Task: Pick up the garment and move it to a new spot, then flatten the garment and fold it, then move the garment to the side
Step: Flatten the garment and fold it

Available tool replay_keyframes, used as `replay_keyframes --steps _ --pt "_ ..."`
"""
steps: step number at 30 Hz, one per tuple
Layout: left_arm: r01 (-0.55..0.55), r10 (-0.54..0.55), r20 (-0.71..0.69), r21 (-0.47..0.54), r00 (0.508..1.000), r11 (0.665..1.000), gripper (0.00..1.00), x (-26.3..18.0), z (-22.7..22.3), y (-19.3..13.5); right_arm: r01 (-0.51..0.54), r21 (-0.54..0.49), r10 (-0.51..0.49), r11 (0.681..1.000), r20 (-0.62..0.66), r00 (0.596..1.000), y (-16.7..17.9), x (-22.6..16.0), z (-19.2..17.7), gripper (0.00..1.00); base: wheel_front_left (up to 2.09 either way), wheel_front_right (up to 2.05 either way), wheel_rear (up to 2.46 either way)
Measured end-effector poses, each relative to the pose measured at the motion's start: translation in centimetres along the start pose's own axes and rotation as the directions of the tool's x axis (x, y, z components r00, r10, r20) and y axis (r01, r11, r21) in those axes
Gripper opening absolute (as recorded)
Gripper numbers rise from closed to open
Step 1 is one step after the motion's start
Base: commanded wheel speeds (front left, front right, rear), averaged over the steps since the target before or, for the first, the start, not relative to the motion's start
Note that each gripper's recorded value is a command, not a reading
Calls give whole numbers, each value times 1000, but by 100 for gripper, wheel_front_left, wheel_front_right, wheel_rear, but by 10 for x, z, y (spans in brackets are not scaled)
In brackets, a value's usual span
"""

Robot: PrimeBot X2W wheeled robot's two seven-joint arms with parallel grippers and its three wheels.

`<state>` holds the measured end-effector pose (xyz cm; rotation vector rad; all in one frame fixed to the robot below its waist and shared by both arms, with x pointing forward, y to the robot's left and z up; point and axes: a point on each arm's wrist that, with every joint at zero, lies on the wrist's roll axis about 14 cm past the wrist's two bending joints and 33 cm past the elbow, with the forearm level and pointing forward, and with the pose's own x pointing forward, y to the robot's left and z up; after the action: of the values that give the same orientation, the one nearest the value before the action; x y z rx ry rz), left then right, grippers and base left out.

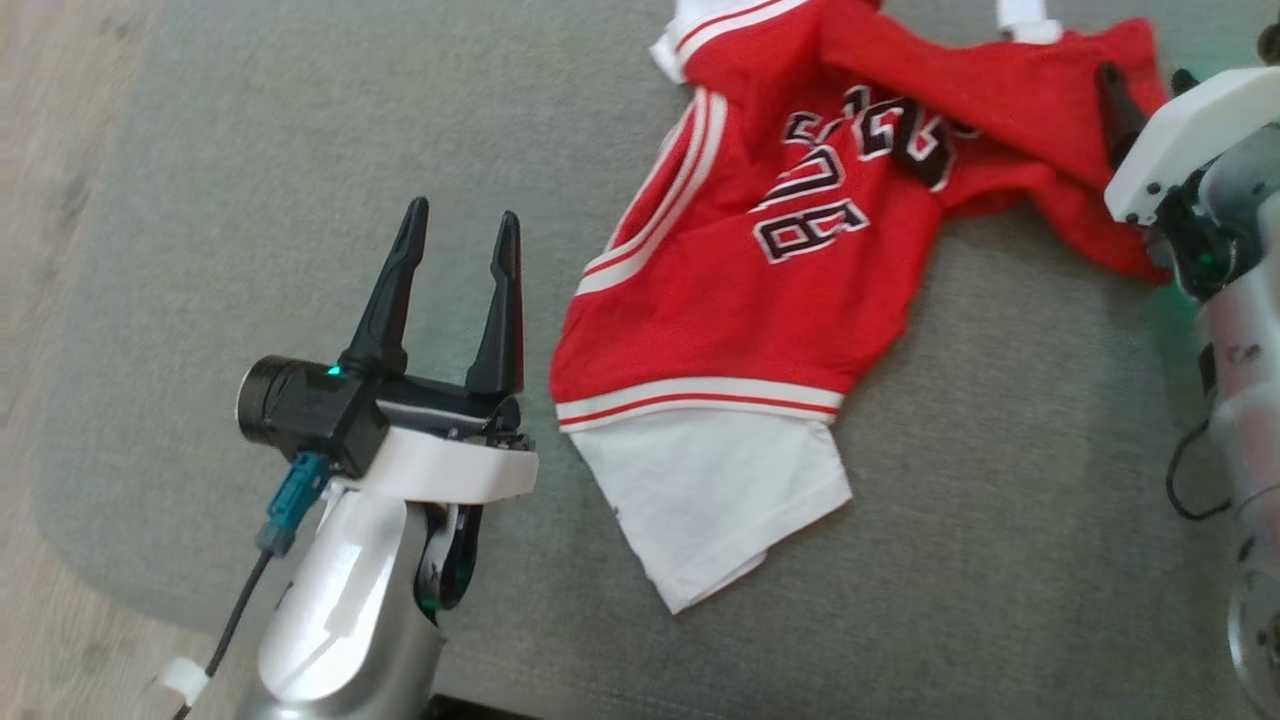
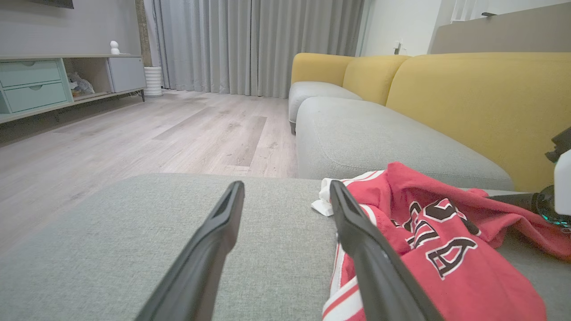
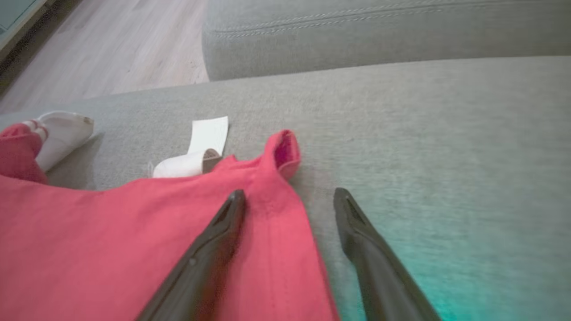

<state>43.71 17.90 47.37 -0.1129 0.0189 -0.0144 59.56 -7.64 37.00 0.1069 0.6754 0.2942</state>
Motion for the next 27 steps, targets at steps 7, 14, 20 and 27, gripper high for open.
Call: replay_keyframes --steps 7,14,20,27 --pt "-34 35 -23 10 999 999 100 -3 -7 11 -61 -60 58 996 -58 997 18 18 -3 0 0 0 0" --pt "-16 16 0 -3 1000 1000 100 2 -1 2 -104 -228 141 968 151 978 32 0 44 0 0 0 0" --pt "18 -17 42 -21 999 1000 100 6 12 -11 -87 -307 198 948 352 915 26 -47 103 0 0 0 0" --pt "52 -50 88 -28 995 998 100 -4 30 -25 -23 -409 243 912 494 835 26 -113 132 0 0 0 0"
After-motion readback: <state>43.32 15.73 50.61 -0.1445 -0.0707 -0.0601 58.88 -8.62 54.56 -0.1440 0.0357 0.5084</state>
